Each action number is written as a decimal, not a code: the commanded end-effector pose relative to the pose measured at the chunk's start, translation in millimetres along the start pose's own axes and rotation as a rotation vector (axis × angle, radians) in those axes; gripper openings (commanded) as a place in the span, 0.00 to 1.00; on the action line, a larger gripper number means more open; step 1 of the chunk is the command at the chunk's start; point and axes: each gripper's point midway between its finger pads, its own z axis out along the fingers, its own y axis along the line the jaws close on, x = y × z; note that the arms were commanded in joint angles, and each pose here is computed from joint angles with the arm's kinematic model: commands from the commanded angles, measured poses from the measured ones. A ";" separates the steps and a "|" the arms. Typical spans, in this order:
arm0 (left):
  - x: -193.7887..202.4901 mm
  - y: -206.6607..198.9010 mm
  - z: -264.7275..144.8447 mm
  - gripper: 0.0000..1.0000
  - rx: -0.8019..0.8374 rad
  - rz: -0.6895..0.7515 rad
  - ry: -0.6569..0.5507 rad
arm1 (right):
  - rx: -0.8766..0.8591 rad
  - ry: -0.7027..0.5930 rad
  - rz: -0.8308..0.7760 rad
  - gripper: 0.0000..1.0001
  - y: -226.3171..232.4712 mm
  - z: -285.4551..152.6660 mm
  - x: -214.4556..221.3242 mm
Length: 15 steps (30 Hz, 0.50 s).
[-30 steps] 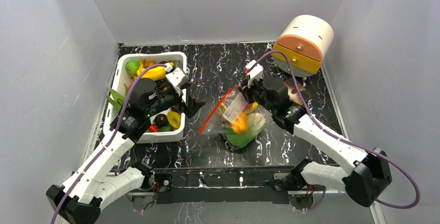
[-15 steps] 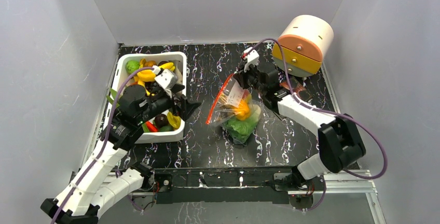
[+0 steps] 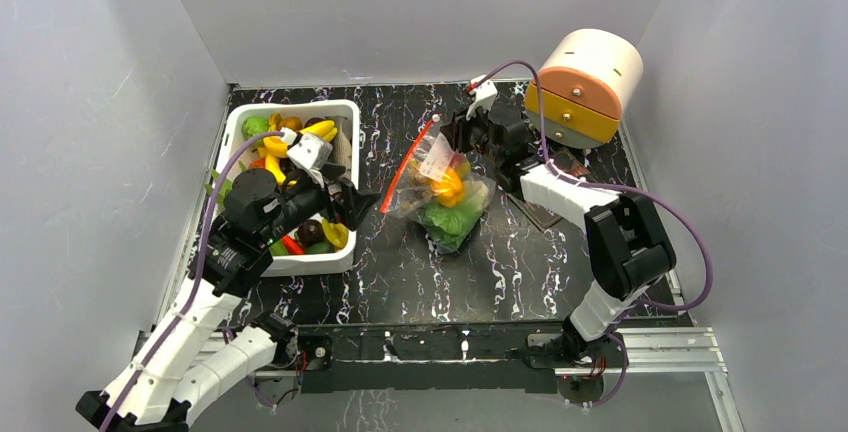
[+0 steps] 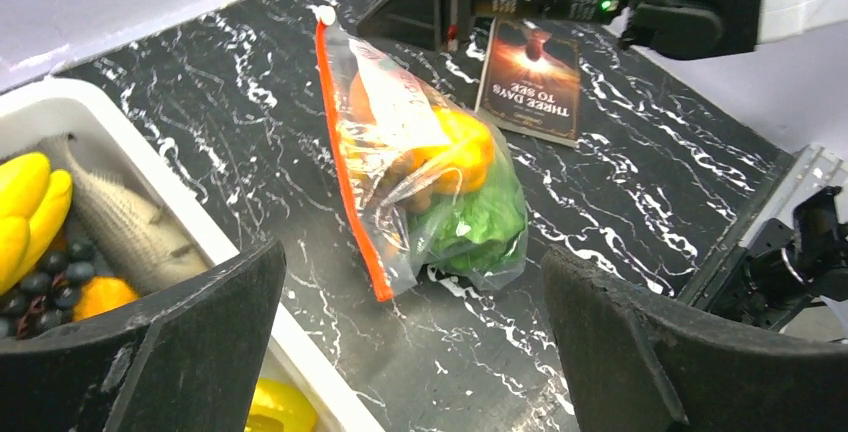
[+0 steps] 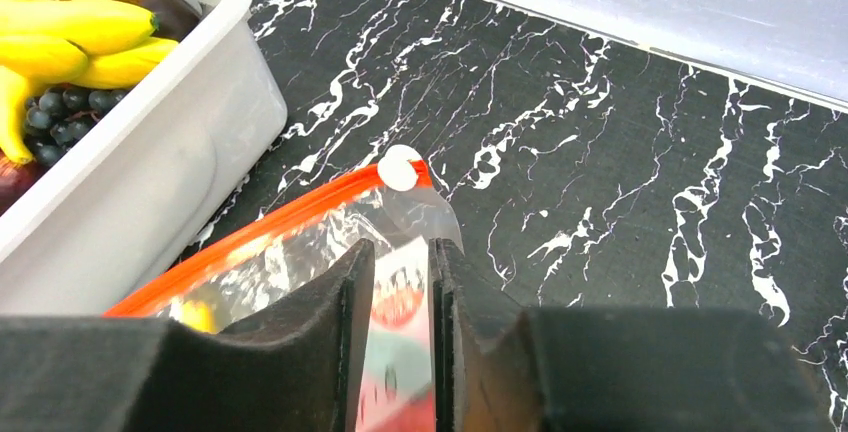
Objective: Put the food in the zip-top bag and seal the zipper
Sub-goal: Place the zipper food storage bag at the center of the board.
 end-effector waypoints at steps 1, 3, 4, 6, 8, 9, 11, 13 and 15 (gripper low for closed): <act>-12.1 10.3 -6.7 0.98 -0.076 -0.026 -0.029 | -0.017 -0.157 -0.006 0.28 6.0 -4.9 -61.5; -13.4 17.8 -5.7 0.98 -0.125 -0.066 -0.038 | -0.028 -0.137 -0.004 0.38 9.6 -12.0 -59.0; -13.3 22.5 -5.3 0.98 -0.155 -0.084 -0.034 | -0.039 -0.129 -0.005 0.44 12.2 -16.7 -57.5; -12.5 31.7 -3.2 0.98 -0.212 -0.120 -0.021 | -0.053 -0.119 -0.005 0.52 16.8 -27.8 -56.9; -10.3 41.1 -0.9 0.98 -0.271 -0.149 0.001 | -0.070 -0.115 -0.003 0.58 22.6 -42.5 -58.9; -9.5 45.9 0.1 0.98 -0.300 -0.156 0.015 | -0.088 -0.106 -0.001 0.66 27.8 -55.0 -59.9; -10.8 47.2 2.1 0.99 -0.308 -0.162 0.020 | -0.118 -0.111 0.007 0.87 38.8 -83.0 -67.3; -14.5 43.7 2.2 0.98 -0.286 -0.159 0.002 | -0.108 -0.097 0.046 0.98 45.4 -118.1 -74.7; -19.2 41.0 1.3 0.98 -0.274 -0.158 -0.009 | -0.050 -0.064 0.113 0.98 42.4 -142.5 -76.0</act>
